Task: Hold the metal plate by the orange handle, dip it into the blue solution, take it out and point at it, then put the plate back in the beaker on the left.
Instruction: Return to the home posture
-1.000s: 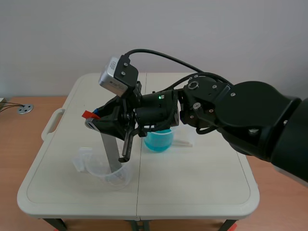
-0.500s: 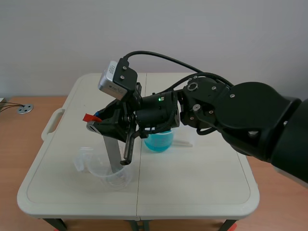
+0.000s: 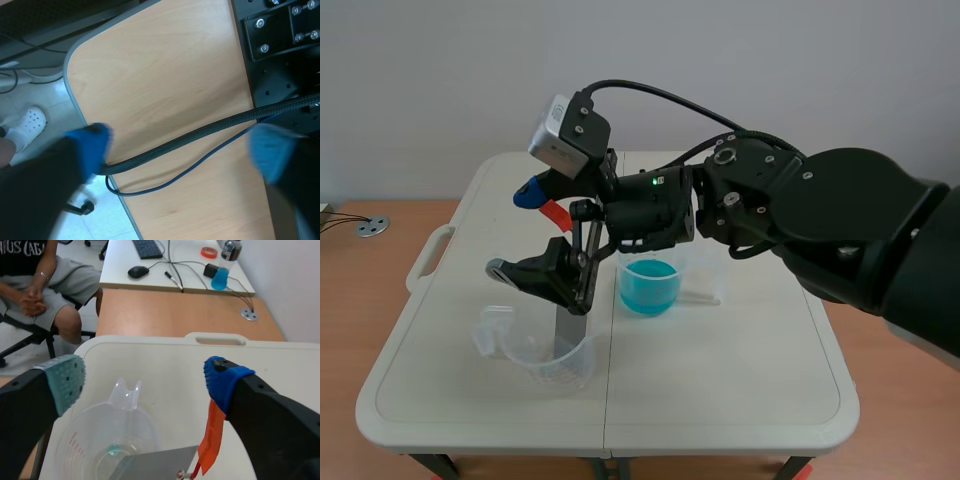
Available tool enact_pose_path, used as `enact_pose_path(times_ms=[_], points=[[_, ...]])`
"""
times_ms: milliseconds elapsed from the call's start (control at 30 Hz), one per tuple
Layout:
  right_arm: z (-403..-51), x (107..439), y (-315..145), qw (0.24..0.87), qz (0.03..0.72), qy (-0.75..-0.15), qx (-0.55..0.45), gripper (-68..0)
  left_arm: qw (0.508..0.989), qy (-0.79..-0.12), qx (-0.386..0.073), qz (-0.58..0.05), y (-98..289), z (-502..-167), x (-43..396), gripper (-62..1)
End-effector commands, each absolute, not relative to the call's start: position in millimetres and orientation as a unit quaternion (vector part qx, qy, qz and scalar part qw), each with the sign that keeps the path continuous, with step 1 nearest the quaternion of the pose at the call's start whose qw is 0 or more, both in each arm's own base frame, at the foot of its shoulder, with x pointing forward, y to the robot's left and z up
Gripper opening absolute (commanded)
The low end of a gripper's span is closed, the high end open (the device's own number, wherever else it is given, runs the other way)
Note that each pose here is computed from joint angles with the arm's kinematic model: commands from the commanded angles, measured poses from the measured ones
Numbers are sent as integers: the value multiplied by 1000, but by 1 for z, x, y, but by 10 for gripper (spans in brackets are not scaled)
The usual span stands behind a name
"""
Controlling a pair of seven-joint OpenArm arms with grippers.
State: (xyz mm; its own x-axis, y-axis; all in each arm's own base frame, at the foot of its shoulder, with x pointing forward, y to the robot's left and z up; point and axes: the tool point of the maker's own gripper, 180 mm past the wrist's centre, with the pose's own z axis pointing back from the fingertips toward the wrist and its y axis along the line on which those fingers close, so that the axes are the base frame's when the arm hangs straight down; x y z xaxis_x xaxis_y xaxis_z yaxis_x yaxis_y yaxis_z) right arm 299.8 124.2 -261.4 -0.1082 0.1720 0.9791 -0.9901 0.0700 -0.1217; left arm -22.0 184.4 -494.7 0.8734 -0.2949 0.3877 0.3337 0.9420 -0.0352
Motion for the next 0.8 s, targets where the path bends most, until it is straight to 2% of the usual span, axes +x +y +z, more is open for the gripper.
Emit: enact_pose_path(times_ms=[0,100,267,500,633,767], points=[[-239,312,124,517,535,-529,409,-93,965,-197,-58,-163,180,-492,-22,14],[-230,322,119,519,520,-543,406,-12,965,-198,-59,-163,180,-492,-22,14],[-208,334,108,510,505,-572,397,-10,965,-198,-59,-162,180,-492,-21,14],[-185,320,70,505,481,-593,402,-10,967,-186,-51,-167,184,-494,-25,14],[-182,307,48,515,474,-594,397,-10,970,-182,-12,-159,223,-490,-14,14],[-185,298,28,537,463,-595,379,-10,968,-208,46,-134,284,-472,18,14]])
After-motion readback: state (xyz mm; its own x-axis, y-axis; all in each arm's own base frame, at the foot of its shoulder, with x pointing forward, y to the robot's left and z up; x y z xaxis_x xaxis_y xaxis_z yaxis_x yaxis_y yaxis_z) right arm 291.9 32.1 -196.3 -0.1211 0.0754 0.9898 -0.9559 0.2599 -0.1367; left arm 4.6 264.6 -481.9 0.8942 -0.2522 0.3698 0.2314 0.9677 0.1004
